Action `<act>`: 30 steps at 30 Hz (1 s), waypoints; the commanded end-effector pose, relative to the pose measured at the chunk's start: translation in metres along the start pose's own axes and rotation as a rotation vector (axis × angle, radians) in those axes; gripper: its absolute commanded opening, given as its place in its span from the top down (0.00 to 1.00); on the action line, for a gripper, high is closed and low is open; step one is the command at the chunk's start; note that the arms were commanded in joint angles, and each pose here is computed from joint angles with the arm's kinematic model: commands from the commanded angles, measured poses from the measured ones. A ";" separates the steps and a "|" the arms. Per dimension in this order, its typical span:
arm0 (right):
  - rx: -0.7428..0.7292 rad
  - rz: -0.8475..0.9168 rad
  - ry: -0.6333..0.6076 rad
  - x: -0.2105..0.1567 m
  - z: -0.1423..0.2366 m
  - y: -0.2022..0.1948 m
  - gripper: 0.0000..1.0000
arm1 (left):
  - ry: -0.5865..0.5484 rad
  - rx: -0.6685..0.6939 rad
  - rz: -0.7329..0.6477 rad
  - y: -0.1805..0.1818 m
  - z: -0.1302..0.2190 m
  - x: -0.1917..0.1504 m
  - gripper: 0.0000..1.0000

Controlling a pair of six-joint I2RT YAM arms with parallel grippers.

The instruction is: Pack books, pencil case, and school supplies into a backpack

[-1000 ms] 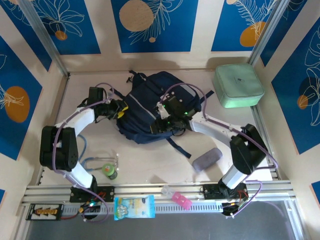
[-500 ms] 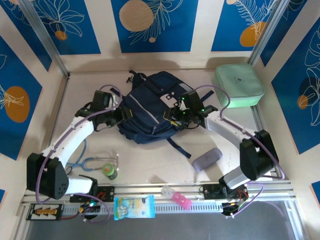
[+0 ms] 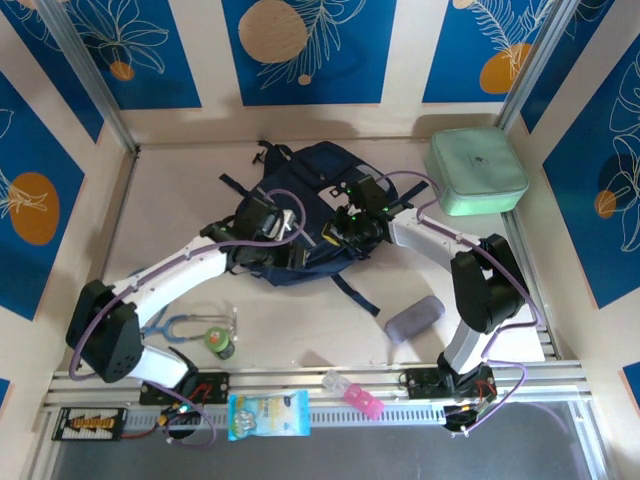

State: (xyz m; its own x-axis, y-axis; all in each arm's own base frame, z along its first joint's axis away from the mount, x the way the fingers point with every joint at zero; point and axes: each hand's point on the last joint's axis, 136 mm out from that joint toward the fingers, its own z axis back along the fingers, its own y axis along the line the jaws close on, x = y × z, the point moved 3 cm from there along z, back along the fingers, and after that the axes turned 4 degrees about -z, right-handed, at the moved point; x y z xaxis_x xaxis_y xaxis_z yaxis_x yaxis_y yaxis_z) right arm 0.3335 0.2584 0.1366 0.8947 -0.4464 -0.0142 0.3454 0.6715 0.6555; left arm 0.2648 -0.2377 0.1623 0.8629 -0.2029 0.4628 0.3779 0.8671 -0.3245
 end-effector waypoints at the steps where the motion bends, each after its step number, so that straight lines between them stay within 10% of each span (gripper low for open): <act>1: 0.080 0.052 -0.028 0.003 0.015 0.028 0.96 | -0.039 -0.005 -0.080 -0.017 -0.005 0.014 0.58; 19: 0.196 0.069 0.013 0.002 0.036 0.060 1.00 | -0.033 0.098 -0.080 -0.016 -0.031 0.022 0.79; 30: 0.190 0.065 0.009 0.003 0.036 0.058 1.00 | -0.027 0.116 -0.054 -0.015 -0.034 0.022 0.65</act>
State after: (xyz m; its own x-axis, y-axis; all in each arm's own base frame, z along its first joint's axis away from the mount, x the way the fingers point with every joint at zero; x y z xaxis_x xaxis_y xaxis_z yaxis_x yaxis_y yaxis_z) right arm 0.3396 0.2631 0.1612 0.9018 -0.4319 -0.0164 0.3179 0.6371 0.7022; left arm 0.2851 -0.2673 0.1480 0.8323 -0.2474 0.4961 0.3969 0.8906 -0.2218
